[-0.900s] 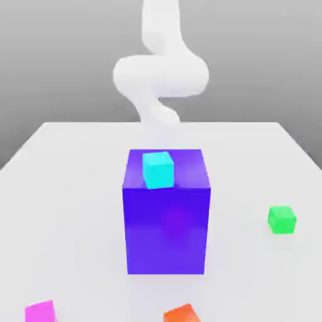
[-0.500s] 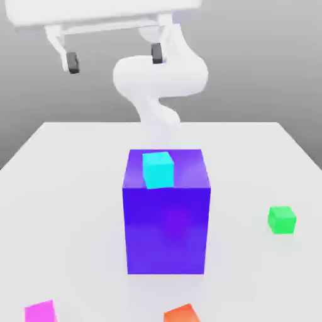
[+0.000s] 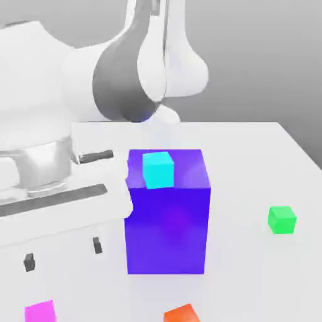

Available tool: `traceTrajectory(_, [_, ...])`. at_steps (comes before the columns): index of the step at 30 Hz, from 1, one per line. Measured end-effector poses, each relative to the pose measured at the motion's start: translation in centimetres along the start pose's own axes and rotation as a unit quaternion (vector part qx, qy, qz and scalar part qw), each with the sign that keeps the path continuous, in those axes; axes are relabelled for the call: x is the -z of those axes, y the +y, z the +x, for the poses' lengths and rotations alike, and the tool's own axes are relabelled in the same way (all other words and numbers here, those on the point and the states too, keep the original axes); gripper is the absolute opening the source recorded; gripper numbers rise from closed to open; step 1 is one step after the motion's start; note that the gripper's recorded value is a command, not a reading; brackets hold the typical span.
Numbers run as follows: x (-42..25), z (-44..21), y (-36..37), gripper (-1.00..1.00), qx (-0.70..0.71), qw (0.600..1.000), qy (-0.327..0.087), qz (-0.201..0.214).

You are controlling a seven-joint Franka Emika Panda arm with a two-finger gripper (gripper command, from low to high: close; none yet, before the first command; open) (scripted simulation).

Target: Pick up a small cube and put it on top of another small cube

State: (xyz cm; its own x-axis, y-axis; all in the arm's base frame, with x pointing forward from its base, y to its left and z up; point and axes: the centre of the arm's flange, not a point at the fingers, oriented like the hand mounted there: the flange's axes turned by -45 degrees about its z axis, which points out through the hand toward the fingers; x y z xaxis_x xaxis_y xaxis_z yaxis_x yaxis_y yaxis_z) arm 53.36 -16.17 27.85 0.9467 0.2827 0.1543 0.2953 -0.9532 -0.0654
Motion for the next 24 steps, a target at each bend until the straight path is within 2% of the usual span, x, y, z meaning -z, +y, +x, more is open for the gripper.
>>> traceTrajectory(6, [-6.7, -4.0, 3.8, 0.0, 0.032, 0.997, -0.067, -0.025])
traceTrajectory(10, [-12.5, -5.3, 4.8, 0.0, 0.039, 0.996, -0.078, -0.03])
traceTrajectory(11, [-13.5, -5.6, 4.8, -1.0, 0.039, 0.996, -0.078, -0.03])
traceTrajectory(17, [-14.1, -5.7, 4.9, -1.0, 0.039, 0.996, -0.079, -0.029])
traceTrajectory(22, [-8.3, -3.9, 4.1, -1.0, 0.049, 0.996, -0.073, -0.031])
traceTrajectory(24, [-7.7, -1.2, 0.0, -1.0, 0.111, 0.991, -0.066, -0.023])
